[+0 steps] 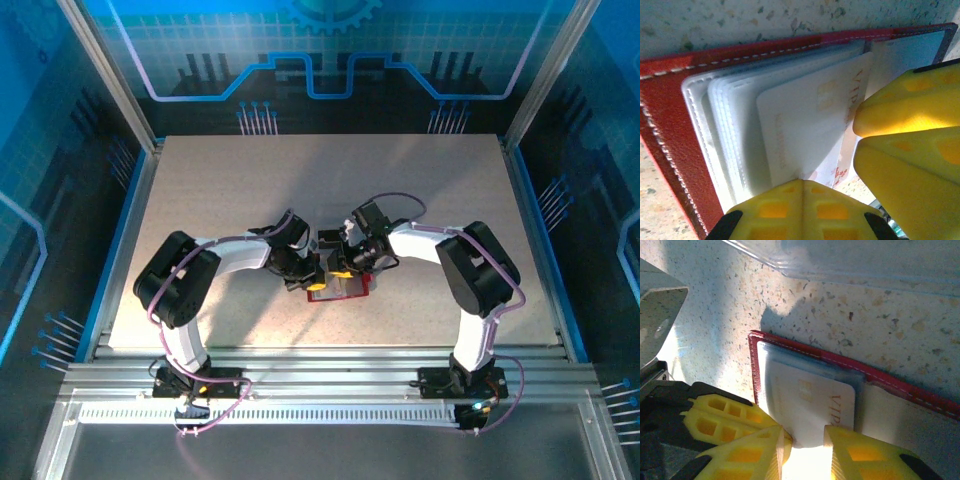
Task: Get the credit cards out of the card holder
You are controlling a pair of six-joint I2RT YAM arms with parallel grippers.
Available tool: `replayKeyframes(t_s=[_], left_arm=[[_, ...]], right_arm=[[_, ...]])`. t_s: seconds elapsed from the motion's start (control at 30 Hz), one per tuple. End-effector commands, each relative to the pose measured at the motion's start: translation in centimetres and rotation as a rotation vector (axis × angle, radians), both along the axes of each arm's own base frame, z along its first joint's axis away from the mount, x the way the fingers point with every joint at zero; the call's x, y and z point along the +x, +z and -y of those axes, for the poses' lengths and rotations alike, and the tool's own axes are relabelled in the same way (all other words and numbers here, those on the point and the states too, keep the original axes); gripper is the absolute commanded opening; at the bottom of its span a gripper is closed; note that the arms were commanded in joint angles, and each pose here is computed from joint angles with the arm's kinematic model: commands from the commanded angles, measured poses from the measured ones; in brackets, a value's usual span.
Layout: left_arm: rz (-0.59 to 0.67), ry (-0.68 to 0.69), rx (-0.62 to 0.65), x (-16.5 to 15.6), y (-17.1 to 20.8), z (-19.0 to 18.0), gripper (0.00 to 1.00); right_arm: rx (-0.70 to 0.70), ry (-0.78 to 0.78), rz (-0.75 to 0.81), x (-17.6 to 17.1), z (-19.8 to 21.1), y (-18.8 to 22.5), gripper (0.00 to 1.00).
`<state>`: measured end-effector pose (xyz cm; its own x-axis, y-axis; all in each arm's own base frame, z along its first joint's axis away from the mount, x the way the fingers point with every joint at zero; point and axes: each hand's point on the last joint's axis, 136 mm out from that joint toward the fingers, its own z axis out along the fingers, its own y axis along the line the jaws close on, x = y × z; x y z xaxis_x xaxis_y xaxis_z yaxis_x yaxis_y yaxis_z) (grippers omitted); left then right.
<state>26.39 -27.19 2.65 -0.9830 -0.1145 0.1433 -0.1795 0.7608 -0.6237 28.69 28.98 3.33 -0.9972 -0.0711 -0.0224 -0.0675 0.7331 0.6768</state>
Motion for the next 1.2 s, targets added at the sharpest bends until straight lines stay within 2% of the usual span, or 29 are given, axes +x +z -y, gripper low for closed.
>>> replayKeyframes(t_s=[0.0,0.2,0.43,0.57,0.7,0.9,1.17], left_arm=[[-0.002,-0.012,0.029,-0.3,0.2,-0.3,0.00],[-0.004,-0.010,0.031,-0.4,0.2,-0.4,0.00],[-0.004,-0.011,0.030,-0.4,0.2,-0.3,0.00],[-0.005,-0.011,0.033,-0.4,0.2,-0.4,0.00],[-0.008,-0.011,0.033,-0.4,0.1,-0.4,0.00],[-0.008,-0.012,0.035,-0.5,0.0,-0.4,0.00],[-0.014,-0.012,0.035,-0.5,-0.1,-0.4,0.00]], right_arm=[[-0.107,-0.001,-0.061,-1.3,1.6,-2.3,0.27],[-0.234,0.015,-0.040,-2.1,3.2,-2.2,0.27],[-0.233,0.012,0.009,-1.6,2.9,-0.4,0.27],[-0.167,0.008,0.044,-1.2,2.1,1.6,0.27],[-0.062,-0.019,0.000,-1.9,1.3,2.3,0.27],[0.073,-0.103,-0.088,-3.0,0.8,1.4,0.27],[0.094,-0.152,-0.160,-3.3,1.8,-1.2,0.26]])
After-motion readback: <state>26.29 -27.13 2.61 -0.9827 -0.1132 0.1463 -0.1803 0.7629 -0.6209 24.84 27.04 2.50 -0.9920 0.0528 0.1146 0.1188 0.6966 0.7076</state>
